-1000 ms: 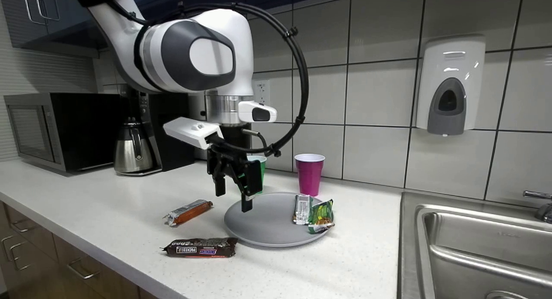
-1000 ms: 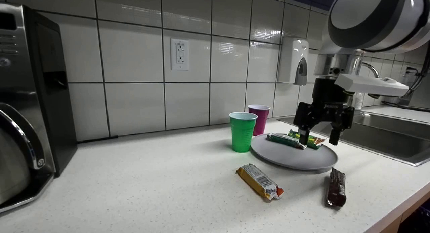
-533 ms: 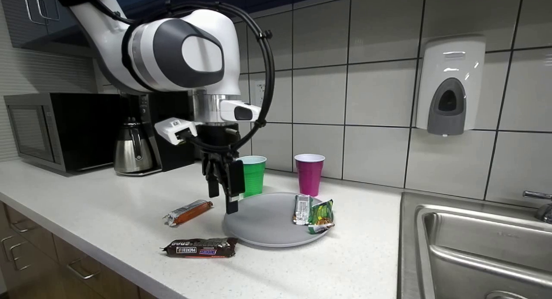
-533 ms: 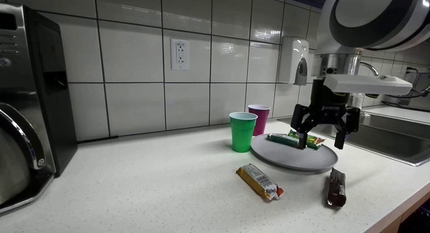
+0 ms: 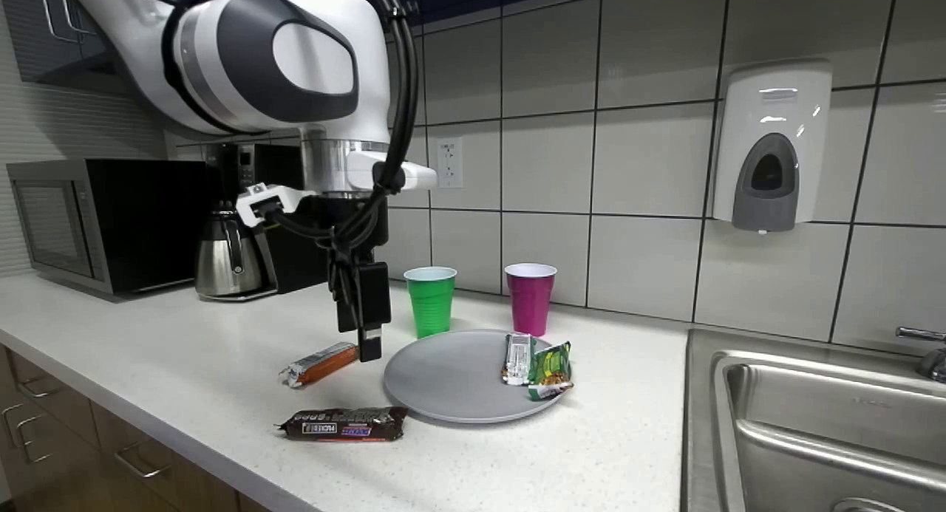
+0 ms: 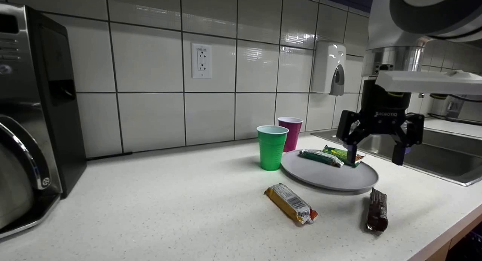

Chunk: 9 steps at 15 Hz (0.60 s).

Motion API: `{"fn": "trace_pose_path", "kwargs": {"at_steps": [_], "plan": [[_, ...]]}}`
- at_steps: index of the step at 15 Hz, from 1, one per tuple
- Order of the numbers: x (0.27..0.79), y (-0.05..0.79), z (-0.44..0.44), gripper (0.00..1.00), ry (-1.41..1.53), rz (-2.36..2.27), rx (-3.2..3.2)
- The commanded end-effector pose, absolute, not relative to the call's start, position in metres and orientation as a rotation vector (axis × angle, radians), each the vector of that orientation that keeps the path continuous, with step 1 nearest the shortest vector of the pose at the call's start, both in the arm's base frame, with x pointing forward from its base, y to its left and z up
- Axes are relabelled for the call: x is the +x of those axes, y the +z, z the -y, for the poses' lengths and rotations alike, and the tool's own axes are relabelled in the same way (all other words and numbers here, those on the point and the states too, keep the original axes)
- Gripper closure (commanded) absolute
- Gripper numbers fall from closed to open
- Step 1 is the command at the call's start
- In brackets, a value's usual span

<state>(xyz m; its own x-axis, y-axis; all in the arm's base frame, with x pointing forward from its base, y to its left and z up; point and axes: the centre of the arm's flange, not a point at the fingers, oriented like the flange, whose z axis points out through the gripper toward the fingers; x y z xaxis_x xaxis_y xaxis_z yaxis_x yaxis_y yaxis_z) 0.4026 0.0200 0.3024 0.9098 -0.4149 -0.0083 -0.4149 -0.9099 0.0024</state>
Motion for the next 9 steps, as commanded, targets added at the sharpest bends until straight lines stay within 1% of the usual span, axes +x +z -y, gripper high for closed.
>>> {"fn": "trace_pose_path", "kwargs": {"at_steps": [1,9], "plan": [[0.401,0.303,-0.02,0.0,-0.011,0.667,3.07],[0.389,0.296,-0.027,0.0,-0.02,0.765,3.028]]}}
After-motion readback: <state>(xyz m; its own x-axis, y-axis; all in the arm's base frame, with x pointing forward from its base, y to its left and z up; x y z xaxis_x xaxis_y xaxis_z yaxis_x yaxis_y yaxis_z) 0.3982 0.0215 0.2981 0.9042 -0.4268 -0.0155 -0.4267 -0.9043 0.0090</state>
